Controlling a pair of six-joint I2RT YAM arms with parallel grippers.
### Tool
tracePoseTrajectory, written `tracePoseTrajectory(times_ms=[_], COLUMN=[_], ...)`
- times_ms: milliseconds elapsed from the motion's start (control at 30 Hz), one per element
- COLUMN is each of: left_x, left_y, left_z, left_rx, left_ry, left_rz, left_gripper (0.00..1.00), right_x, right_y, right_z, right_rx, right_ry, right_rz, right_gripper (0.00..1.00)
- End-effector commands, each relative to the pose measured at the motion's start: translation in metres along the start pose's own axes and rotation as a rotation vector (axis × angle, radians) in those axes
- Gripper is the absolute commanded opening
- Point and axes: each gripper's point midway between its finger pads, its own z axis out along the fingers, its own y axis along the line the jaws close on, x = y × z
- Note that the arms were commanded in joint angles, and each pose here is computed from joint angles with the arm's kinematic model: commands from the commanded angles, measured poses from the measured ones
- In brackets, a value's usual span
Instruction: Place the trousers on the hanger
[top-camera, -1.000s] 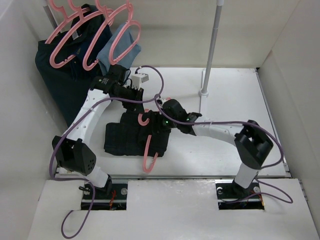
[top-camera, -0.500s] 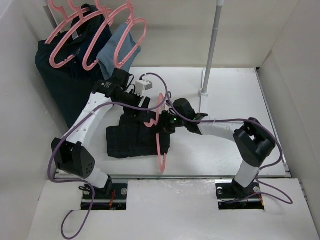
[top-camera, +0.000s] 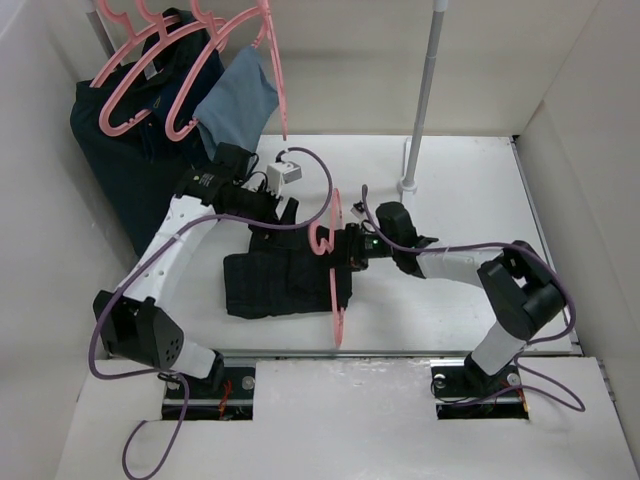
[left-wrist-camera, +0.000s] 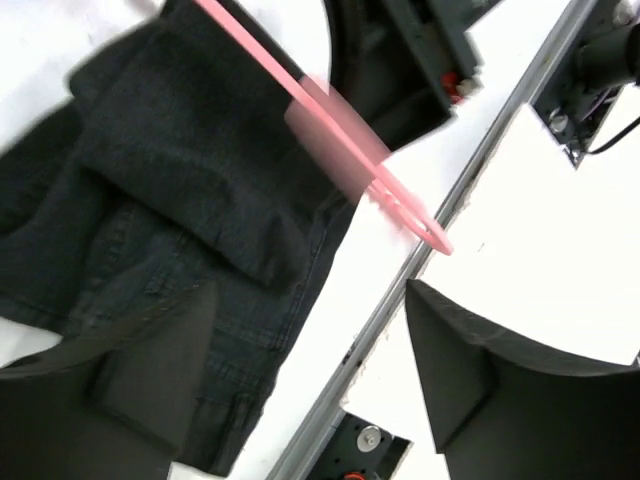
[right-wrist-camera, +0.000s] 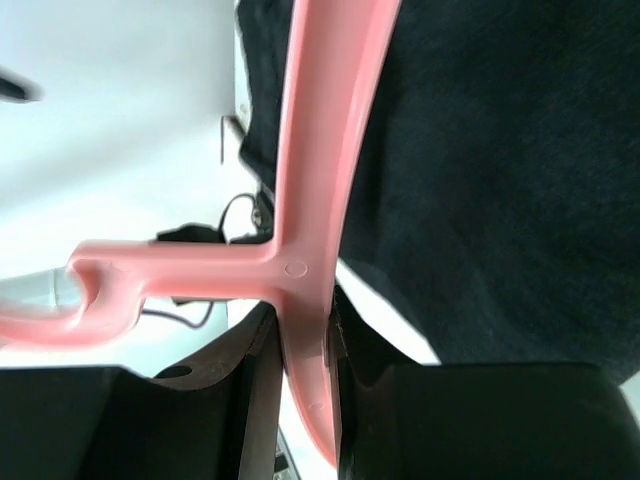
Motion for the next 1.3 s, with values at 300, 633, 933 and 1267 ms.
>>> tracePoseTrajectory(times_ms=[300,633,933,1267], left_x=[-0.009,0.060,0.071,0.069], left_y=[-0.015,0.021,0.066,0.041], left_z=[-0.004,0.059,0.110,0.123], left_rx=[-0.043,-0.075,-0.198,-0.098], left_ry=[-0.046,0.157,0.255,0.282], left_rz=[0.033,-0.015,-0.134,-0.080], left_gripper=[0.74,0.82,0.94,0.00], right_x=[-0.019,-0.016,-0.014,-0.015], right_y=[0.011,0.026,0.025,0.033], right_z=[-0.005,-0.019,-0.023,-0.034], right_rx=[-0.068,-0.143,-0.137,-0.144], right_ry=[-0.041,-0.038,-0.055,-0.095], right_rz=[-0.102,-0.155,-0.137,-0.147], right_gripper=[0.00,0.00,0.00,0.00])
